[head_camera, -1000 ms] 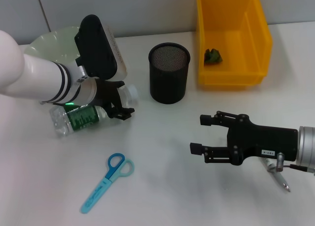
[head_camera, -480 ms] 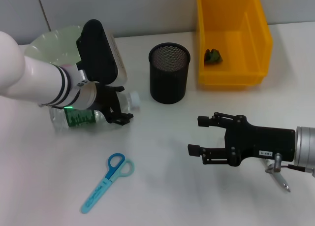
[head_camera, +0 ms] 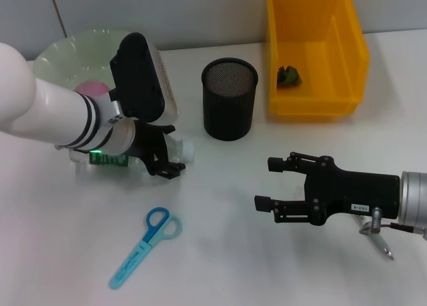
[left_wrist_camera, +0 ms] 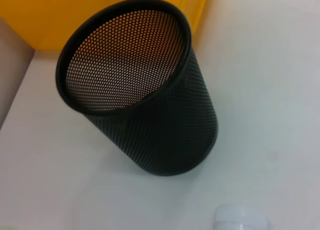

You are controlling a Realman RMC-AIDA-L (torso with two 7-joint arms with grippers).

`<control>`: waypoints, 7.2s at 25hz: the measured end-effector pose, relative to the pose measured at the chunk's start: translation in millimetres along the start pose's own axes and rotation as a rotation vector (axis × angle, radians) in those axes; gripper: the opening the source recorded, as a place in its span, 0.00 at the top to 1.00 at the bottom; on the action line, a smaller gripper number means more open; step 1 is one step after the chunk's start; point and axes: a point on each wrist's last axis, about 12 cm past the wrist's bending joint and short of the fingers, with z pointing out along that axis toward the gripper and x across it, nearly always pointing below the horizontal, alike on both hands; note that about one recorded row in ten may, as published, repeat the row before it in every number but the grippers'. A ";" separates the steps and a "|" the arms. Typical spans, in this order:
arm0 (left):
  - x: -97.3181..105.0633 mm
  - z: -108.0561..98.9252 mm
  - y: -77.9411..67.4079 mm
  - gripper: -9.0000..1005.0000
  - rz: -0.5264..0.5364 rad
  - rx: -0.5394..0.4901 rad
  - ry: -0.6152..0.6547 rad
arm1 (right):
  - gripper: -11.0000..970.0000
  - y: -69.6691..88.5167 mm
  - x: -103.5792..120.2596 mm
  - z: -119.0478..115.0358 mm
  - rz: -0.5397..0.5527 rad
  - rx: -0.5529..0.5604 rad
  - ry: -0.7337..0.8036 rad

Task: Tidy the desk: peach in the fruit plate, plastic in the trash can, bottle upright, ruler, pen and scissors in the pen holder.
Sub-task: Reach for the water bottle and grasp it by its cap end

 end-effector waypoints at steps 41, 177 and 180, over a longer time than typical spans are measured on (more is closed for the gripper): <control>-5.1 -20.1 -5.9 0.24 0.115 0.038 0.103 | 0.13 0.3 0.3 -0.3 0.001 0.000 0.000; -17.3 -22.1 -3.0 0.30 0.183 0.026 0.101 | 0.13 0.2 -1.1 3.3 0.003 -0.013 -0.008; -16.5 -20.5 -2.7 0.30 0.182 0.029 0.107 | 0.13 0.4 -1.1 3.5 0.003 -0.014 -0.007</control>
